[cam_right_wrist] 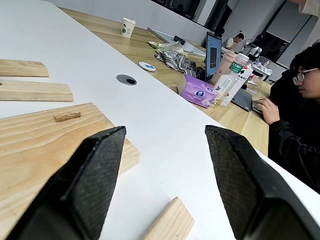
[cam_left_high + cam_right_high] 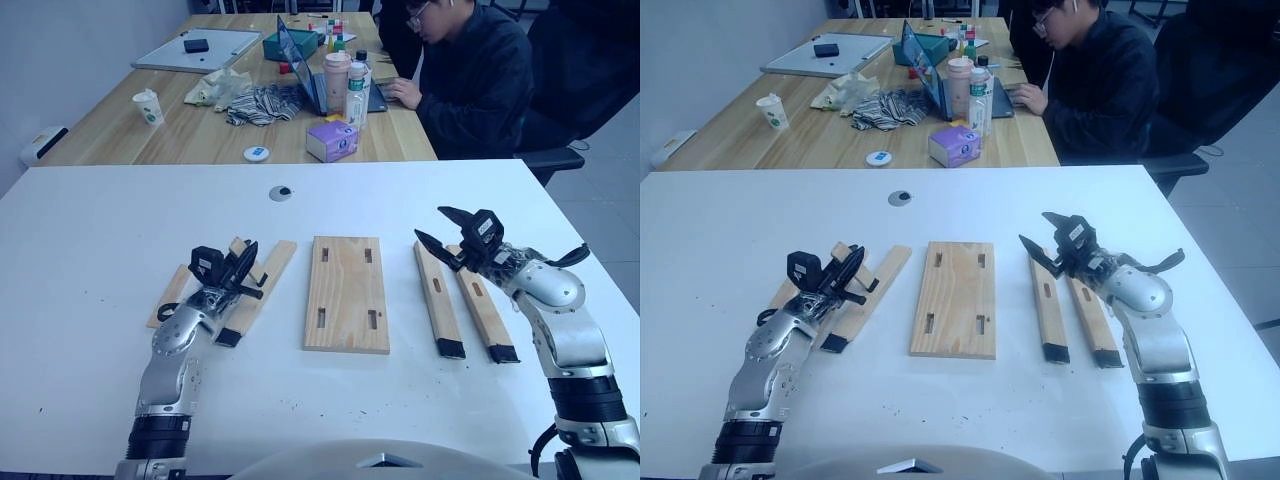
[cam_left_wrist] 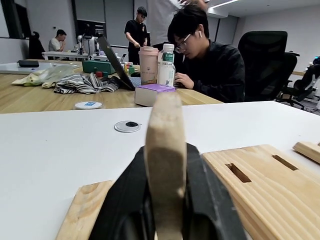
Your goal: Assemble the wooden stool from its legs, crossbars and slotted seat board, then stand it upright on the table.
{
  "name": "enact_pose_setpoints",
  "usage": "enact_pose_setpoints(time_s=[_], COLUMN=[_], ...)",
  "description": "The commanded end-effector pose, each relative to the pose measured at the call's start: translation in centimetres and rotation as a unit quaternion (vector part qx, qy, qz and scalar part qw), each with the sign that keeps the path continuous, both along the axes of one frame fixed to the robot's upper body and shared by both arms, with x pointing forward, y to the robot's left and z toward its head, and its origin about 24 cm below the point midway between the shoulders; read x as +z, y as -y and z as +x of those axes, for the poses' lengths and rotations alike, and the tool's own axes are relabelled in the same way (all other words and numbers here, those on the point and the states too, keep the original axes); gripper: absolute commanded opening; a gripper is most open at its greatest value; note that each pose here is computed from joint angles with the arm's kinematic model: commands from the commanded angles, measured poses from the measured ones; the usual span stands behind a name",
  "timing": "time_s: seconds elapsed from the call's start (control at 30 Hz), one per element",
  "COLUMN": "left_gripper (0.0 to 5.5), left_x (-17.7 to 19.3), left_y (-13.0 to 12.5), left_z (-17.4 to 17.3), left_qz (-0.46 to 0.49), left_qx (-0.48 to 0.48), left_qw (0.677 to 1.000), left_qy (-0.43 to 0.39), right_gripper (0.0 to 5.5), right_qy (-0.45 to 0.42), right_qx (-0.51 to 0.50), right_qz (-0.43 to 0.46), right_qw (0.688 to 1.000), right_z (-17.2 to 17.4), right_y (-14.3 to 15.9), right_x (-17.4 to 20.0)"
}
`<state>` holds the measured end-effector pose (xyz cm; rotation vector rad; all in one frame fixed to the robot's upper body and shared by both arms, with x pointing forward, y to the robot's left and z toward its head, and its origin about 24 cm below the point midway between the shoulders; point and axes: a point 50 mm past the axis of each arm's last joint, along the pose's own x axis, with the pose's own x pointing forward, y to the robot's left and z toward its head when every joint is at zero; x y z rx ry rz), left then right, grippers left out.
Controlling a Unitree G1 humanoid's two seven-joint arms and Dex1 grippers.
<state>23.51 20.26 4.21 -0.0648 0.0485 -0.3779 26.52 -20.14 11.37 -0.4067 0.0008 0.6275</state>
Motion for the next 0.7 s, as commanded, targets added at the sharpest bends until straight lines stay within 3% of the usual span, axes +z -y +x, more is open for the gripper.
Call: enact_pose_setpoints(time_s=[0.03,0.13,0.33,0.6,0.7], left_gripper=[0.38,0.38,0.38,0.38,0.38], left_x=[-9.0,-11.1,-11.5,-13.8,-14.1], left_y=[-1.8,-1.8,-2.3,-4.4,-4.0], left_z=[-5.3,-7.2,-7.1,-8.6,-9.0], left_qz=[0.064,0.094,0.121,0.055,0.051], left_qx=[-0.013,-0.064,-0.123,-0.054,-0.059], left_qw=[0.964,0.938,0.908,0.913,0.910], left_qy=[-0.259,-0.327,-0.382,-0.402,-0.407], right_gripper=[2.94,2.94,2.94,2.94,2.94], right_qy=[0.003,0.001,-0.001,-0.005,-0.005], right_qx=[0.005,0.005,0.001,-0.001,0.001], right_qz=[-0.011,-0.010,-0.007,-0.010,-0.011], right_qw=[1.000,1.000,1.000,1.000,1.000], right_z=[-0.1,-0.2,-0.5,-0.6,-0.6], right_y=[-0.1,-0.2,-0.5,-0.4,-0.5], right_x=[0.1,0.0,-0.3,-0.6,-0.5])
